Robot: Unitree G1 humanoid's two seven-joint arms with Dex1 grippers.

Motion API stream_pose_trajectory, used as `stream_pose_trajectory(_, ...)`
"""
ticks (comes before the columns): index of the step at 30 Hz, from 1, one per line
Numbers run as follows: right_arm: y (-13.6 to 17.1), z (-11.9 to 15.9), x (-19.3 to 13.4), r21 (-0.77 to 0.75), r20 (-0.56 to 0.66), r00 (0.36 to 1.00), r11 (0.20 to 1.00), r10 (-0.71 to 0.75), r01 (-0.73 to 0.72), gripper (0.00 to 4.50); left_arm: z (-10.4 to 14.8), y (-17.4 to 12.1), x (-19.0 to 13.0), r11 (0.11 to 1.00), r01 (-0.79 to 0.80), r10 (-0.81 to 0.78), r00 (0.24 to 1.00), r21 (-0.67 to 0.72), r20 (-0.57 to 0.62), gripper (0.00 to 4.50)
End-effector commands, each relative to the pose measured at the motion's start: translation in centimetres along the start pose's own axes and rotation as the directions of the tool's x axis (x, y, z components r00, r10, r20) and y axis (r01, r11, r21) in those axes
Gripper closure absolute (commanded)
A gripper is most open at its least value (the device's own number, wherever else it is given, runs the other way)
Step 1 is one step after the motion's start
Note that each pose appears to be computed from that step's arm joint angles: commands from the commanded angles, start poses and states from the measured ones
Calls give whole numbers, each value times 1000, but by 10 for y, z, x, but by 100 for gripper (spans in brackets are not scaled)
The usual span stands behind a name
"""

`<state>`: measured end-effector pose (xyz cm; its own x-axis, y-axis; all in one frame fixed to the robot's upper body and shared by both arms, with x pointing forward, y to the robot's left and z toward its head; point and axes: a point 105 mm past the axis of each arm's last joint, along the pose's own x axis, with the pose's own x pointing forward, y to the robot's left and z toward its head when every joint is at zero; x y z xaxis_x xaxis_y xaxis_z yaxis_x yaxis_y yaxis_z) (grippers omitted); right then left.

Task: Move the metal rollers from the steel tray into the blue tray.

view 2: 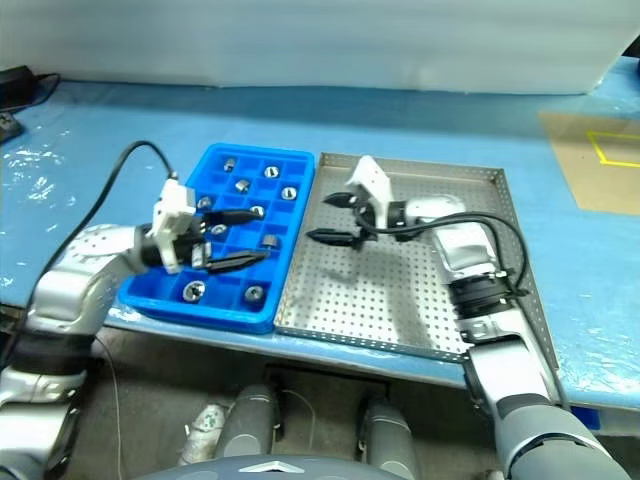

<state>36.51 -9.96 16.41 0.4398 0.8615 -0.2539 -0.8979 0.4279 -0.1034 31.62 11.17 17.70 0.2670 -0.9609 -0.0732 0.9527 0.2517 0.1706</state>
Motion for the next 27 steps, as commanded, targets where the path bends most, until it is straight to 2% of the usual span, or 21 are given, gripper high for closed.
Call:
stream_pose_trajectory(1,-31,-1,-26,7,40,974,975,-221,221,3,5,1,25,995,84,-86,996,46,34,35)
stream_pose_trajectory(3,-57,-15,-47,35,31,913,914,-406,405,3,9,3,45,993,112,-115,990,46,80,35)
stream_pose_trajectory(5,-71,-29,-65,52,18,851,851,-525,523,3,13,3,61,989,144,-147,982,41,115,35)
stream_pose_trajectory(14,-86,-57,-96,51,1,691,691,-722,721,3,9,-7,80,970,240,-244,962,44,124,35)
stream_pose_trajectory(21,-90,-91,-86,92,-66,674,668,-736,739,3,8,-7,80,972,234,-236,963,35,131,35)
stream_pose_trajectory(27,-91,-102,-71,95,-91,686,679,-722,728,3,4,-6,72,976,215,-216,970,23,114,35)
